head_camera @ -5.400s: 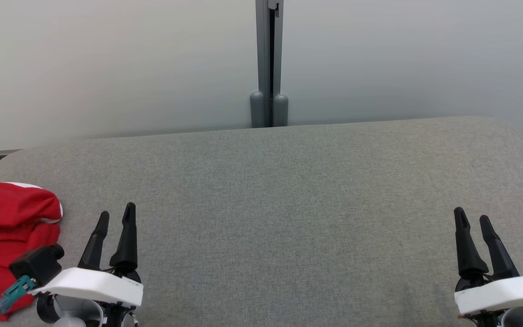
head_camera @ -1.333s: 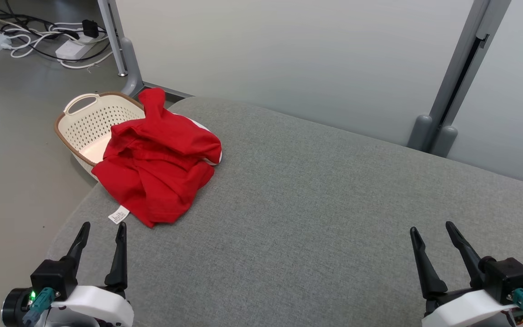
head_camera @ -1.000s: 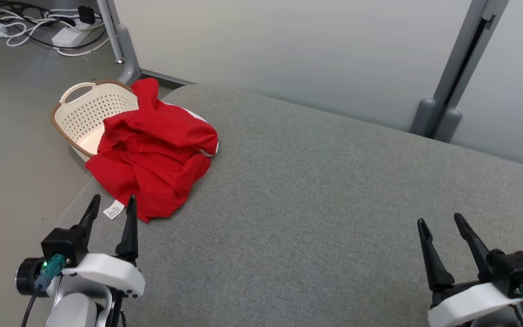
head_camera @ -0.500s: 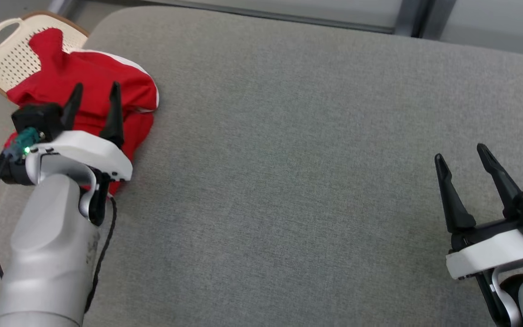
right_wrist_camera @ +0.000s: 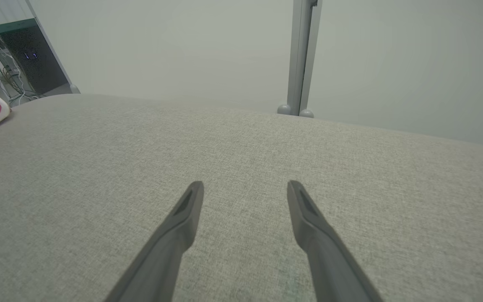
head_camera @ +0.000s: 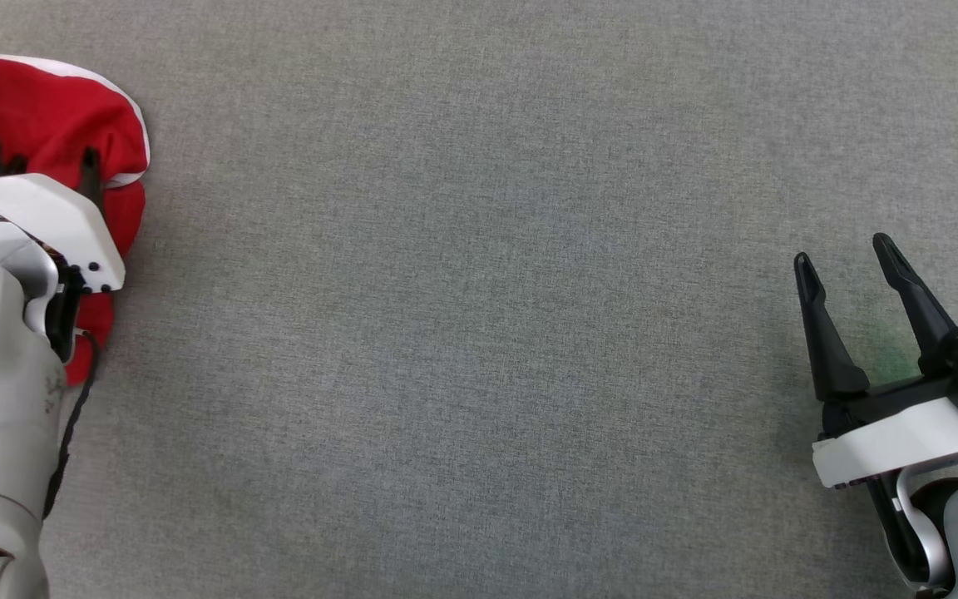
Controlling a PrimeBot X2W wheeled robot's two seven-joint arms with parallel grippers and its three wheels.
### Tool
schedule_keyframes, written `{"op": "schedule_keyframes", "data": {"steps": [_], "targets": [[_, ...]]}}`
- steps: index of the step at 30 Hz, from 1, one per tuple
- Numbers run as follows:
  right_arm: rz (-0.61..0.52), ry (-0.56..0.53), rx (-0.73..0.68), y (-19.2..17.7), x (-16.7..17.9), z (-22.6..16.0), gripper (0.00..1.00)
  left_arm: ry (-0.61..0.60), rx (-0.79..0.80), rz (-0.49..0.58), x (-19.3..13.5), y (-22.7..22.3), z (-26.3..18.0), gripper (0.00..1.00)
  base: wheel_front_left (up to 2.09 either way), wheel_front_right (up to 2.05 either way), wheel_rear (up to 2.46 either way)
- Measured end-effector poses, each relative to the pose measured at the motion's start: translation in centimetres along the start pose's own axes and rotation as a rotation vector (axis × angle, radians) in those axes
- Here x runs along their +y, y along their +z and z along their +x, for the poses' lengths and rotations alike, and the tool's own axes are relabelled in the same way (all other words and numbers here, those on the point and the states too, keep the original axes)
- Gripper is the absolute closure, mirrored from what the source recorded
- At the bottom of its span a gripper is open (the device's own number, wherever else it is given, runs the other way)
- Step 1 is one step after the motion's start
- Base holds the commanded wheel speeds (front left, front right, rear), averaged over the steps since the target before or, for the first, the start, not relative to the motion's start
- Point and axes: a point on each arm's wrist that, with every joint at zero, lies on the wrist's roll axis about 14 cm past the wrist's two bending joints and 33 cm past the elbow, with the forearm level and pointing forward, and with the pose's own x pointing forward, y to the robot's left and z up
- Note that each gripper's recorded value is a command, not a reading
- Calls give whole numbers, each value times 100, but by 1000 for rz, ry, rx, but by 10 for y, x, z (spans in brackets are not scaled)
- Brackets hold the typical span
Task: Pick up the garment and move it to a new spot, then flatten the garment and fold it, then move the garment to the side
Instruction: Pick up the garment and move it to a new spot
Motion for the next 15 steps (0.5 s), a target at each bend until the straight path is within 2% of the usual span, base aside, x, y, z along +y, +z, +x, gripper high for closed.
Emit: {"op": "schedule_keyframes", "data": {"steps": [1, 2, 3, 8, 12, 15], "targets": [[1, -2, 0, -1, -1, 0, 0, 10, 17, 2, 3, -2, 0, 0, 0, 0, 0], [1, -2, -3, 0, 0, 0, 0, 20, 52, 16, 6, -5, 0, 46, 0, 0, 0], [1, -2, -6, 1, 0, 0, 0, 28, 55, 20, 10, -4, 0, 100, 0, 0, 0], [-1, -5, -31, 10, 2, -2, 0, 59, 11, 34, 21, 11, -8, 100, 0, 0, 0], [-2, -11, -63, 22, 4, -8, 0, 76, -133, 27, 34, 48, -19, 100, 0, 0, 0], [-1, -18, -73, 27, 7, -17, 0, 74, -263, -25, 40, 78, -33, 100, 0, 0, 0]]}}
